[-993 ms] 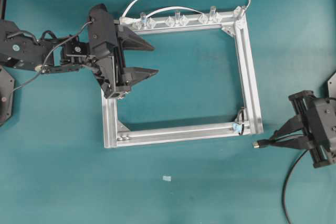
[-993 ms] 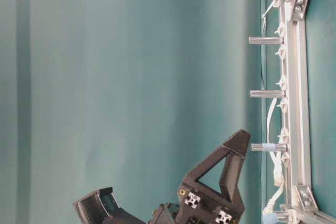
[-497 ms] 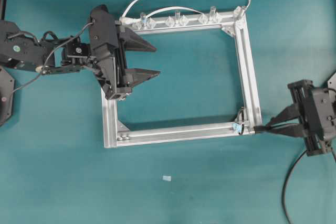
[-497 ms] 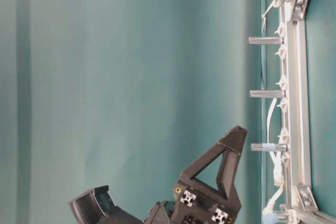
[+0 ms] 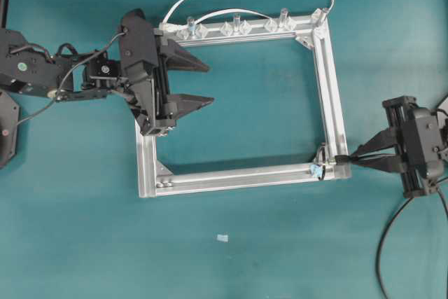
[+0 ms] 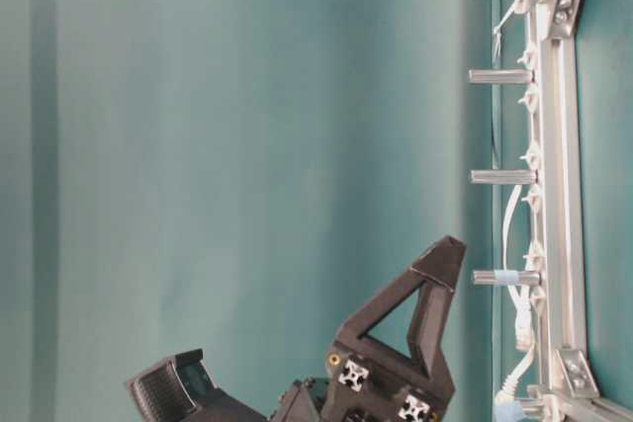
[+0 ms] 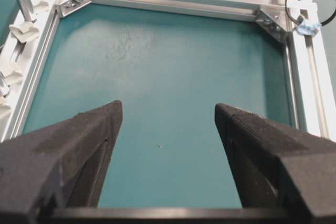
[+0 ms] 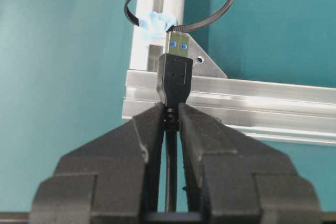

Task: Insert the wire through the string loop located on the right side.
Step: 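Push the USB plug through the black zip-tie loop with the right gripper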

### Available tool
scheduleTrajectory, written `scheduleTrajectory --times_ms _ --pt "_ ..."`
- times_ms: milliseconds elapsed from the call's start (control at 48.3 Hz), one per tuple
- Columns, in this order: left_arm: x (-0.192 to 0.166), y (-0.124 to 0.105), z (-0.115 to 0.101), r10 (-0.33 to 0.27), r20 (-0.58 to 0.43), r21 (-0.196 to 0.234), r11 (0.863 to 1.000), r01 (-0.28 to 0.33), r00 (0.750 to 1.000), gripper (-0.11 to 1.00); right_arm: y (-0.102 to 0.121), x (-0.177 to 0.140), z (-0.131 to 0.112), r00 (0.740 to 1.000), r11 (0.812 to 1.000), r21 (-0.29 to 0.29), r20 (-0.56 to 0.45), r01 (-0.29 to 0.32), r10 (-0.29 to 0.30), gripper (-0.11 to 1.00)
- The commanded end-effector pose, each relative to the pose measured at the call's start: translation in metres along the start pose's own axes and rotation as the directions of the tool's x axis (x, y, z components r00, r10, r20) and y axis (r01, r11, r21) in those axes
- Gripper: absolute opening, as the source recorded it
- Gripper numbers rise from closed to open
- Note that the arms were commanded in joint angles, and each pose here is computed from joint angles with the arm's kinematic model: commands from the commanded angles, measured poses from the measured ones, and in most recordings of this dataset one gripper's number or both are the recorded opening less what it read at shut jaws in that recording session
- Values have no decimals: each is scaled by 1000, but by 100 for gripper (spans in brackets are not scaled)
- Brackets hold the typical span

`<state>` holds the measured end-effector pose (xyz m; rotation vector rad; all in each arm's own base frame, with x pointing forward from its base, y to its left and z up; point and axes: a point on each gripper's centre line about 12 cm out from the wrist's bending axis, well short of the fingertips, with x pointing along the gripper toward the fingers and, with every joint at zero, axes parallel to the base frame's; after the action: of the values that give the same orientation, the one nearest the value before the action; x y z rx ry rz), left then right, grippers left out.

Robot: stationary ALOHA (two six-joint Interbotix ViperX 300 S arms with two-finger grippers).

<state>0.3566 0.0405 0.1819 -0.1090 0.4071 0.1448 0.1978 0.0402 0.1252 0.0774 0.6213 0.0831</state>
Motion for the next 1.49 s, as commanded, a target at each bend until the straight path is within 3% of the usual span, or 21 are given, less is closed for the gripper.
scheduleTrajectory --times_ms 0,1469 --pt "-2 -2 14 -7 43 0 1000 7 999 76 0 0 4 1000 1000 -4 14 -1 1 14" --pt "-1 -3 19 -9 53 2 1000 8 999 76 2 1 11 999 1000 -1 33 -2 2 14"
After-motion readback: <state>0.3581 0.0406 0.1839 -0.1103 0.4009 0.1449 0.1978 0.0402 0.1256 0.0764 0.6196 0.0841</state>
